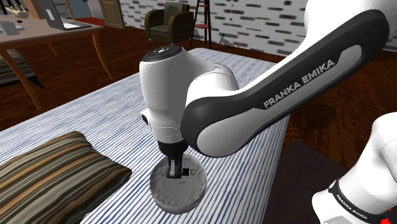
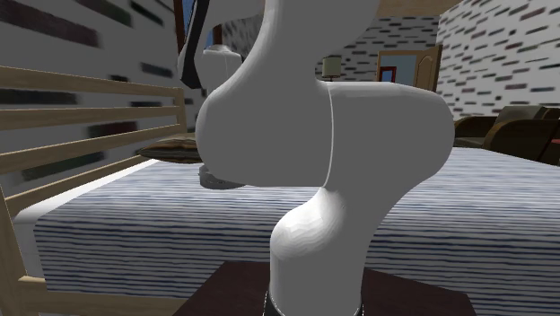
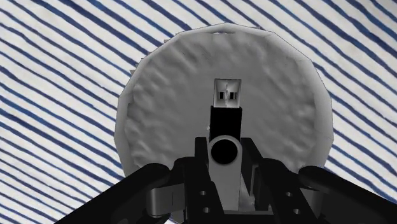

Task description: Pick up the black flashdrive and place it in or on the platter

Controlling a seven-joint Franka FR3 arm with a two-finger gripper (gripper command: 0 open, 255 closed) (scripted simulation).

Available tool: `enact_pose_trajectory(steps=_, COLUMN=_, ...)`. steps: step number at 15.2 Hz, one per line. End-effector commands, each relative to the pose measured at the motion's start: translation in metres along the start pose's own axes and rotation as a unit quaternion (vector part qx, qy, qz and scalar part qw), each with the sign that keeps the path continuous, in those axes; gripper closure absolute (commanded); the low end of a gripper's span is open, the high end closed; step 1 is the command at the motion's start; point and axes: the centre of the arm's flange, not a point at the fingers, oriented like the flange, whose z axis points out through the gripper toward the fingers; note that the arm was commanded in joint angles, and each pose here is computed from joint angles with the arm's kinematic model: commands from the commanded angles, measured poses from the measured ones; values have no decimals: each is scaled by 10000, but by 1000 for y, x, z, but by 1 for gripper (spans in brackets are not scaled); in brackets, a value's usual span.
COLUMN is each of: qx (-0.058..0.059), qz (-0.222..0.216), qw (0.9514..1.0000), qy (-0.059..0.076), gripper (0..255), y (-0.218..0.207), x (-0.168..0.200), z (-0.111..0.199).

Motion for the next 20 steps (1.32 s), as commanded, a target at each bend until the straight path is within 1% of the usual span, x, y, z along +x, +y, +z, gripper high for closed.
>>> enact_pose_trajectory(steps=1, qx=0, qz=0, qw=10000, qy=2, gripper=255, y=0, x=0, z=11)
enact_pose_trajectory(steps=4, qx=0, qz=0, qw=10000, qy=2, gripper=255, y=0, x=0, z=25)
enact_pose_trajectory(steps=11, qx=0, qz=0, qw=10000, qy=2, gripper=255, y=0, x=0, z=25)
enact_pose_trajectory(steps=12, qx=0, qz=0, qw=10000, qy=2, gripper=0, y=0, x=0, z=25)
enact_pose_trajectory(steps=17, qx=0, qz=0, qw=10000, qy=2, gripper=0, y=0, x=0, z=25)
enact_pose_trajectory(steps=20, qx=0, qz=0, qw=10000, qy=2, gripper=0, y=0, x=0, z=-14)
